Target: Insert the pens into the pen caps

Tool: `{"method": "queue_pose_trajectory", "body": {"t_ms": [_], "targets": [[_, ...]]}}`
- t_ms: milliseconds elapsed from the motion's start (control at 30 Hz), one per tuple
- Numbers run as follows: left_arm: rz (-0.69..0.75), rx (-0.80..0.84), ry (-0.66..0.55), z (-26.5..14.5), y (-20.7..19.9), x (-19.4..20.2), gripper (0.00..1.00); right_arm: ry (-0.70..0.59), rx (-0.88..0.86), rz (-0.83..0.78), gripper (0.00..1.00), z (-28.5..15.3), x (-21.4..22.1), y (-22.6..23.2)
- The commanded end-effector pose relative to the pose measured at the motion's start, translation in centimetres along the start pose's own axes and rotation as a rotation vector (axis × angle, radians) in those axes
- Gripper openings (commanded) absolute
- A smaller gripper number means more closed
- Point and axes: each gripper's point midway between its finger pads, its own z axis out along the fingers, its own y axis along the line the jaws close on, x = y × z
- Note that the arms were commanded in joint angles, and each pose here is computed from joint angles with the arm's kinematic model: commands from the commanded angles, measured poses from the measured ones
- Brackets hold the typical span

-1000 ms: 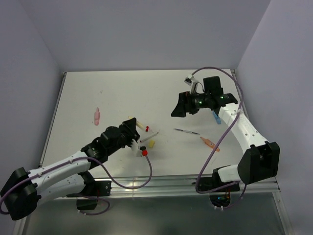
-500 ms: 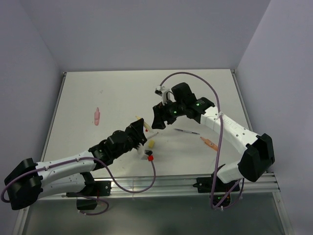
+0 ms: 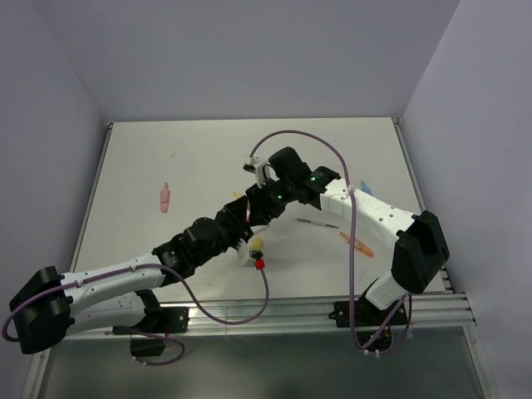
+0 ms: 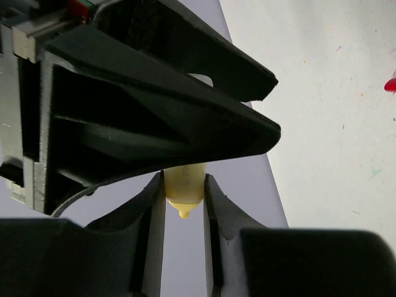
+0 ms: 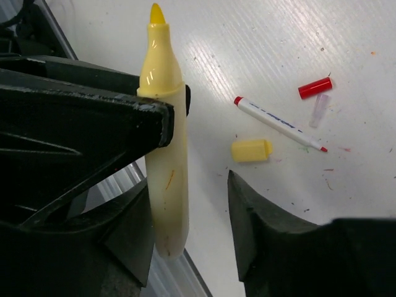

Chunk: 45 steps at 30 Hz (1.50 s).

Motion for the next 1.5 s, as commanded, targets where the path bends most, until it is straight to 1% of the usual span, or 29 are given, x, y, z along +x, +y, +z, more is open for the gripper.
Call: {"method": "queue_pose_trajectory", "body": {"t_ms": [0, 167, 267, 300, 333, 367, 400, 433, 467, 533, 567, 600, 633, 667, 700, 733, 767, 800, 867, 900, 967, 1000, 1033, 1100, 1133, 1200, 1267, 1333, 1467], "targets": [[0.003, -0.067, -0.014, -0.1, 2.3, -0.4, 0.00, -0.076, -0.018, -0.051, 0.51, -0.8, -2.9, 1.2], [0.032, -0.051, -0.040, 0.0, 1.7, -1.0, 0.00, -0.070, -0.028, -0.050, 0.42, -0.7, -2.8, 1.3], [0.058, -0.060, -0.046, -0.1, 1.4, -1.2, 0.00, -0.061, -0.044, -0.050, 0.26, -0.5, -2.6, 1.4], [0.062, -0.058, -0.046, 0.0, 1.2, -1.3, 0.00, -0.060, -0.055, -0.055, 0.10, -0.5, -2.6, 1.6], [0.062, -0.054, -0.042, 0.0, 1.1, -1.3, 0.00, -0.053, -0.068, -0.056, 0.00, -0.4, -2.3, 1.7], [0.063, -0.050, -0.035, 0.1, 1.0, -1.2, 0.00, -0.047, -0.089, -0.057, 0.00, -0.4, -2.1, 2.1], [0.064, -0.052, -0.025, 0.1, 1.0, -1.1, 0.06, -0.045, -0.096, -0.064, 0.00, -0.4, -2.0, 2.2], [0.059, -0.076, -0.008, 0.1, 1.5, -0.8, 0.16, -0.041, -0.103, -0.067, 0.00, -0.4, -1.7, 2.3], [0.053, -0.075, 0.021, 0.2, 1.5, -0.3, 0.46, -0.043, -0.105, -0.073, 0.00, -0.5, -1.7, 2.3], [-0.022, -0.096, 0.071, 0.2, 2.2, 0.6, 0.69, -0.054, -0.097, -0.093, 0.00, -1.2, -1.2, 2.3], [-0.054, -0.077, 0.093, 0.1, 2.1, 1.0, 0.90, -0.060, -0.094, -0.122, 0.00, -1.5, -1.1, 2.3], [-0.148, -0.091, 0.135, -0.3, 3.4, 2.0, 0.93, -0.073, -0.096, -0.138, 0.00, -2.0, -1.0, 2.1], [-0.206, -0.087, 0.135, -0.6, 4.0, 2.2, 0.95, -0.085, -0.100, -0.139, 0.00, -2.7, -0.6, 2.1], [-0.247, 0.002, 0.128, -1.6, 2.9, 2.3, 0.97, -0.103, -0.098, -0.133, 0.00, -3.3, -0.6, 1.7], [-0.405, -0.031, 0.081, -2.3, 5.7, 2.2, 0.98, -0.144, -0.099, -0.115, 0.00, -4.7, -1.0, 0.9], [-0.481, -0.024, 0.063, -3.3, 6.6, 2.6, 1.00, -0.148, -0.093, -0.092, 0.00, -5.1, -0.4, 0.0], [-0.534, 0.063, 0.057, -4.1, 5.4, 2.4, 0.99, -0.166, -0.085, -0.079, 0.00, -5.7, -0.3, -0.7], [-0.682, 0.035, 0.036, -4.8, 7.4, 2.8, 1.00, -0.213, -0.052, -0.058, 0.00, -7.3, -0.7, -2.3], [-0.808, 0.089, 0.065, -5.8, 7.5, 3.2, 0.99, -0.242, -0.015, -0.027, 0.00, -8.6, -0.2, -3.9], [-0.913, 0.130, 0.077, -6.0, 6.9, 2.8, 1.00, -0.274, 0.008, -0.025, 0.00, -9.7, -0.5, -4.4], [-1.023, 0.227, 0.024, -5.6, 6.8, 0.8, 0.99, -0.316, 0.074, 0.024, 0.00, -11.4, -0.2, -6.7], [-1.128, 0.310, 0.041, -5.8, 5.4, -0.3, 1.00, -0.339, 0.096, 0.036, 0.00, -12.3, -0.2, -7.1], [-1.179, 0.398, 0.043, -4.8, 4.0, -1.6, 1.00, -0.361, 0.131, 0.070, 0.00, -13.3, 0.2, -8.5], [-1.322, 0.498, 0.074, -4.0, 3.0, -3.2, 0.93, -0.394, 0.178, 0.091, 0.00, -14.6, 0.5, -9.4], [-1.351, 0.630, 0.106, -3.4, 0.5, -4.7, 0.85, -0.407, 0.226, 0.118, 0.00, -15.4, 1.1, -10.5], [-1.476, 0.722, 0.169, -2.9, -1.2, -6.2, 0.79, -0.428, 0.266, 0.126, 0.00, -16.3, 1.5, -11.0], [-1.546, 0.847, 0.207, -2.4, -3.8, -8.0, 0.76, -0.447, 0.299, 0.145, 0.00, -17.1, 1.8, -11.6], [-1.665, 0.890, 0.291, -2.3, -5.3, -8.9, 0.74, -0.472, 0.305, 0.160, 0.00, -18.0, 1.5, -11.7], [-1.737, 0.872, 0.400, -1.3, -7.9, -8.8, 0.67, -0.494, 0.309, 0.204, 0.00, -18.9, 1.2, -12.6]]}}
